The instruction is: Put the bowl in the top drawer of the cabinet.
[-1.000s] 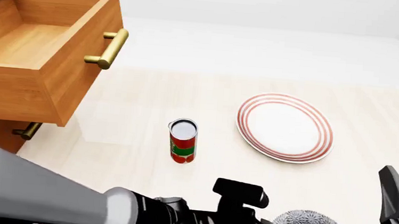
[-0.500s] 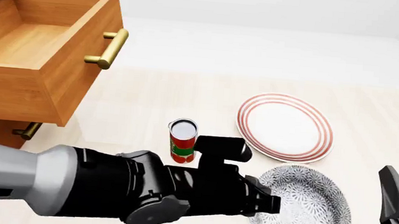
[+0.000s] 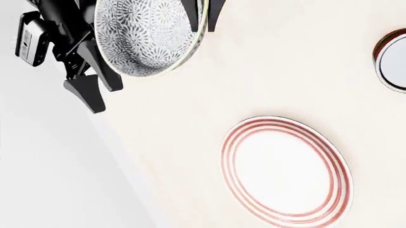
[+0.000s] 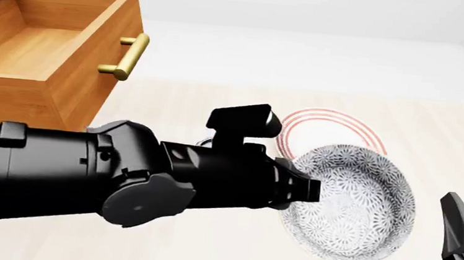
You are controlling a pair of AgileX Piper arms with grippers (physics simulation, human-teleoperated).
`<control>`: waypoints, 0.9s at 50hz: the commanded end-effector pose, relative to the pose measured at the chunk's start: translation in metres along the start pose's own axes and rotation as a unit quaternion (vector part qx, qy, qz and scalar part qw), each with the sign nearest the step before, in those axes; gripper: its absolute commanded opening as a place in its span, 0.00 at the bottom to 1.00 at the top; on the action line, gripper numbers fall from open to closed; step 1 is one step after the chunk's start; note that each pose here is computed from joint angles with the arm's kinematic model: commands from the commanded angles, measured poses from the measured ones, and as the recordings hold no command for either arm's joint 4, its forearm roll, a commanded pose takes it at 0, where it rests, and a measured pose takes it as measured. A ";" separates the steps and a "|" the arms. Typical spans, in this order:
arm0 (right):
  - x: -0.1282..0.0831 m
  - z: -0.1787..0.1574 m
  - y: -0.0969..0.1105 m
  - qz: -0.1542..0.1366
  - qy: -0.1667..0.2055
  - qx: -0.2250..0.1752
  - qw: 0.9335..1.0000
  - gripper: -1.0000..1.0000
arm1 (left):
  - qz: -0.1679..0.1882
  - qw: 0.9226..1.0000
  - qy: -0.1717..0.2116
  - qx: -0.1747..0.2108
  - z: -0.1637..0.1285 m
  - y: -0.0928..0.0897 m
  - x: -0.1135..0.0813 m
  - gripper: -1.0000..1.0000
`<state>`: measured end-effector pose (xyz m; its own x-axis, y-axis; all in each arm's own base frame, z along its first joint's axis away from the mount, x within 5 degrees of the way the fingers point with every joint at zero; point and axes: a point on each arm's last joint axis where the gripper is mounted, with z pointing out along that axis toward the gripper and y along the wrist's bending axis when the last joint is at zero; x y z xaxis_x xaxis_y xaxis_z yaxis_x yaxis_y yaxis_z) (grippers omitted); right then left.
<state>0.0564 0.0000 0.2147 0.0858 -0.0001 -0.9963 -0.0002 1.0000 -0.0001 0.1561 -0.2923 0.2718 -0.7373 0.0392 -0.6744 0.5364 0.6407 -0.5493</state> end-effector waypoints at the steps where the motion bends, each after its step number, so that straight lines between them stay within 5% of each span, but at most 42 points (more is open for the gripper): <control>1: 0.000 0.000 0.000 0.000 0.000 0.000 1.000 1.00 | 0.001 1.000 -0.020 0.004 -0.024 -0.008 -0.022 0.00; 29: 0.000 0.000 0.000 0.000 0.000 0.000 1.000 1.00 | 0.025 0.997 -0.071 -0.006 -0.088 -0.018 -0.071 0.00; 45: 0.000 0.000 0.000 0.000 0.000 0.000 1.000 1.00 | 0.015 0.994 -0.100 -0.030 -0.121 -0.009 -0.090 0.00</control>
<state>0.0564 0.0000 0.2147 0.0859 -0.0001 -0.9963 -0.0003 1.0000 -0.0001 0.1677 -0.2270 0.3802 -0.6360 -0.0533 -0.7699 0.5442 0.6764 -0.4964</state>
